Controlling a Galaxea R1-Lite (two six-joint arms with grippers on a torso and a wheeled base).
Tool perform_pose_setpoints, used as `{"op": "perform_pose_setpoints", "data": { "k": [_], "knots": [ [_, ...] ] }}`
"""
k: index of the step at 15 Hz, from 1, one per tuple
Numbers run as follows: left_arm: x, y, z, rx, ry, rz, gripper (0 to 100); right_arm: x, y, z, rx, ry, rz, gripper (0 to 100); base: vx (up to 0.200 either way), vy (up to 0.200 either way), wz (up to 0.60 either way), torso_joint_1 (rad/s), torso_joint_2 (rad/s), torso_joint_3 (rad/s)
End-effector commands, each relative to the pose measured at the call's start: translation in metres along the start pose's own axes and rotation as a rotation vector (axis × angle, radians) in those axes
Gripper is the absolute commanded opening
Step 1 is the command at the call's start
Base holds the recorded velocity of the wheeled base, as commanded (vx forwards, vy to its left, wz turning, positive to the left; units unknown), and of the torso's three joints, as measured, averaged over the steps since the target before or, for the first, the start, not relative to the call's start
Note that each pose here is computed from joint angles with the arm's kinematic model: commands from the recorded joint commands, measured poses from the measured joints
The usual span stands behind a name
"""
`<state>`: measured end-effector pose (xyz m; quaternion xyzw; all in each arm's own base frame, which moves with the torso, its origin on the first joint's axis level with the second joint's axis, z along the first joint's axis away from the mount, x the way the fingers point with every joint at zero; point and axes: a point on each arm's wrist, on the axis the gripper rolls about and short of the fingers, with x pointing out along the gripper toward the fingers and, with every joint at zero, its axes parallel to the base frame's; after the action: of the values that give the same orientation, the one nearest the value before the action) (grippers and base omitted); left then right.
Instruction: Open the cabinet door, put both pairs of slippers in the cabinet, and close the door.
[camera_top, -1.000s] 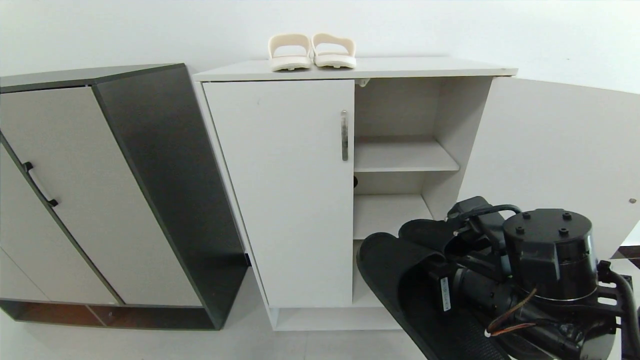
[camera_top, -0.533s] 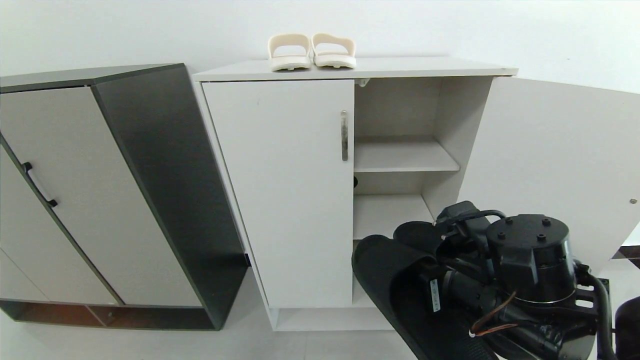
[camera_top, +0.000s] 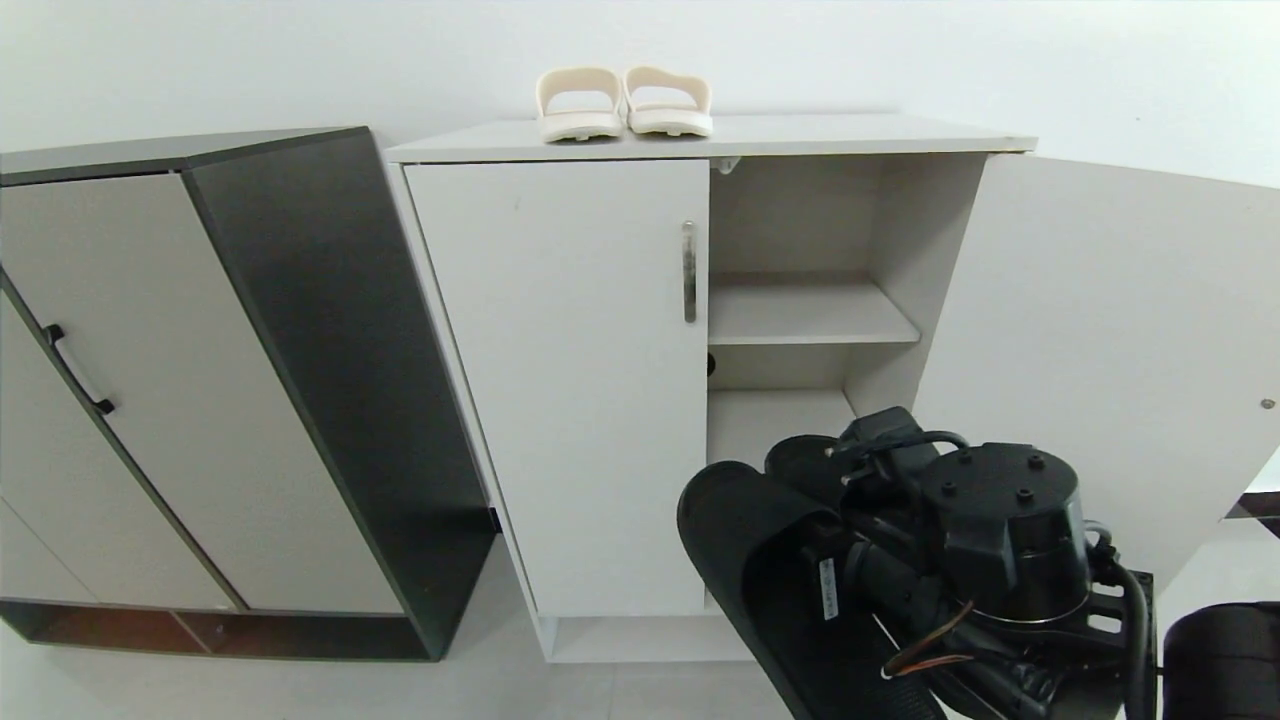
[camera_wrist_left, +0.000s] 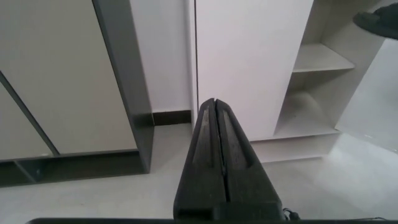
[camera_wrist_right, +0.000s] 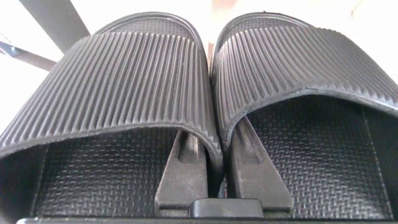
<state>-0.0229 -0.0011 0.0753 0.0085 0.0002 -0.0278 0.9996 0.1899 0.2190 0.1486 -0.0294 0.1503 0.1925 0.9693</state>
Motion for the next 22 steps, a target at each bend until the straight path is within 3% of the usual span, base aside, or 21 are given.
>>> {"op": "perform_pose_setpoints", "data": {
  "k": [1,6,10,15,22],
  "knots": [
    [0.0,0.0,0.0,0.0,0.004,0.0,0,0.009,0.004,-0.01,-0.018,0.033,-0.003,0,0.0,-0.2,0.0,0.007,0.0,-0.002],
    [0.0,0.0,0.0,0.0,0.002,0.0,0,0.015,0.012,-0.011,0.012,0.032,-0.004,0,0.0,-0.2,0.0,0.006,0.0,0.002],
    [0.0,0.0,0.0,0.0,0.001,0.0,0,0.053,0.031,-0.015,0.088,0.014,-0.117,0,0.0,0.0,0.0,0.0,0.0,0.0],
    [0.0,0.0,0.0,0.001,0.002,0.0,0,0.096,0.044,-0.045,0.062,0.073,-0.178,0,0.0,0.0,0.0,0.0,0.0,0.0],
    [0.0,0.0,0.0,0.0,0.002,0.0,0,0.108,0.041,-0.057,0.069,0.098,-0.202,0,0.0,0.0,0.0,0.0,0.0,0.0]
  ]
}}
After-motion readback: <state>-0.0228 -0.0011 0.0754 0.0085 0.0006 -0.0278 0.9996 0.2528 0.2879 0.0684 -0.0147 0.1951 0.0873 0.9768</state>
